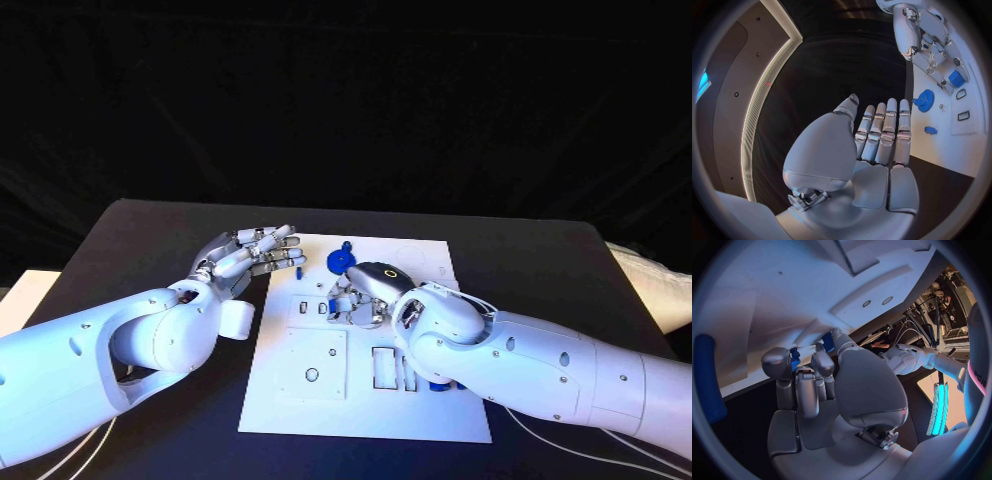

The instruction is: Assemble the parts on the task board

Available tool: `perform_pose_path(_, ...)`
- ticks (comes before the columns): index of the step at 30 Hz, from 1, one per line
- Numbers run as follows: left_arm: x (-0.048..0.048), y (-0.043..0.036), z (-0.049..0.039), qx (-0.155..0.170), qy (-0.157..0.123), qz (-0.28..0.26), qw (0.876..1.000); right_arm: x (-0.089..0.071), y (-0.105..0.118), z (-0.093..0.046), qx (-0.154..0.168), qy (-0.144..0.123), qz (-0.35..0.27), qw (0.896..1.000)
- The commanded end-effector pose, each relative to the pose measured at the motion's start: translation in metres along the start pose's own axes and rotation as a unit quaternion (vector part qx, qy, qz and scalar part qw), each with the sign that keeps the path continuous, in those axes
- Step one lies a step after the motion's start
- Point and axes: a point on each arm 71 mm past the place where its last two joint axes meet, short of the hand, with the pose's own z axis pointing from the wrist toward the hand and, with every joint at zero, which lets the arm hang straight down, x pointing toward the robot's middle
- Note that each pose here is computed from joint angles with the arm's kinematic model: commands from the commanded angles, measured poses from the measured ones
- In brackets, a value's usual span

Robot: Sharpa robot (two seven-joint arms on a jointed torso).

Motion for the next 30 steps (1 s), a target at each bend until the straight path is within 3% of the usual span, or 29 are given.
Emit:
perform_pose_path(1, 0.0027, -0.0007, 0.0003, 0.004, 0.01, -0.005, 1.0, 0.004, -0.003, -0.002, 0.013, 0.002, -0.005, 1.0)
perform_pose_path(5, 0.0028, -0.0006, 0.0005, 0.004, 0.01, -0.005, 1.0, 0.002, -0.001, -0.003, 0.009, -0.011, 0.0, 1.0)
perform_pose_path(11, 0.0025, -0.0004, 0.0011, 0.004, 0.01, -0.005, 1.0, -0.004, 0.007, -0.008, -0.015, -0.052, 0.022, 0.998)
perform_pose_path(21, 0.0, 0.0012, 0.0024, -0.006, 0.014, 0.019, 1.0, -0.029, 0.021, -0.023, -0.073, -0.104, 0.059, 0.99)
perform_pose_path(26, -0.0037, 0.0055, 0.0033, -0.036, 0.022, 0.071, 0.997, -0.05, 0.016, -0.036, -0.099, -0.093, 0.086, 0.987)
perform_pose_path(30, -0.0068, 0.0112, 0.0028, -0.09, 0.038, 0.145, 0.985, -0.069, 0.0, -0.046, -0.076, -0.08, 0.119, 0.987)
